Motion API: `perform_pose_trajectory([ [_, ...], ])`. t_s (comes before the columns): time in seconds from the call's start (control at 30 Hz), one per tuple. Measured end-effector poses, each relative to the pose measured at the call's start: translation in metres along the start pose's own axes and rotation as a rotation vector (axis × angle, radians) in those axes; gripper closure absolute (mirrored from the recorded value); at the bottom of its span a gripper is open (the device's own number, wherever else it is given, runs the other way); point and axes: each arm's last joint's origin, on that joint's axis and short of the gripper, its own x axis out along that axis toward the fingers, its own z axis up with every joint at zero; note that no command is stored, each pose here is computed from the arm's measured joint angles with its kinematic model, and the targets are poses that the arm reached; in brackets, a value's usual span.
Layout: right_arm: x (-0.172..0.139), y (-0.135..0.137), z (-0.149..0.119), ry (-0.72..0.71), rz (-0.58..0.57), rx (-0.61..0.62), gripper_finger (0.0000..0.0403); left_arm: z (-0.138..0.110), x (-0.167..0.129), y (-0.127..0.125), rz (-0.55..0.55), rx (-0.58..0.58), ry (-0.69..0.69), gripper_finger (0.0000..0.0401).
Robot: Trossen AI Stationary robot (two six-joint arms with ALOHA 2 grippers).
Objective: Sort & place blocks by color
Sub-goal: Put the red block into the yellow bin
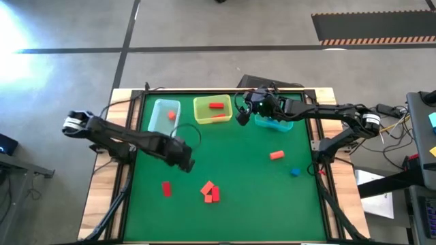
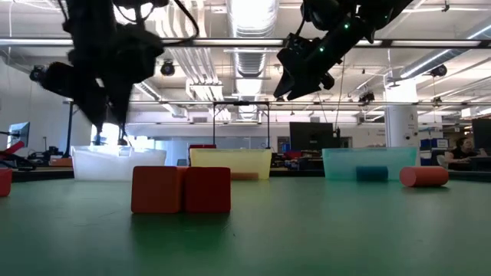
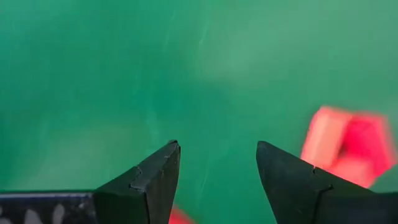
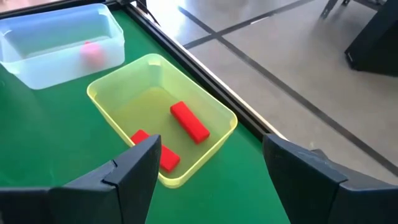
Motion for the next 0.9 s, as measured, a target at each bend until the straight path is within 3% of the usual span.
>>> perform_pose_trajectory([
  [0.17,0.000,0.000,-0.001,0.005,0.000,-0.001,0.0136,-0.028,0.000,-0.014,0.139,-0.069,0.150,0.0205],
  [0.57,0.002,0.000,-0.007,0.021,0.000,-0.012,0.0138,-0.097,0.023,-0.020,0.314,-0.280,0.183,0.0205],
  [0.9,0.001,0.001,-0.008,0.028,0.010,-0.015,0.0140,-0.101,0.039,-0.018,0.363,-0.277,0.090,0.0205],
])
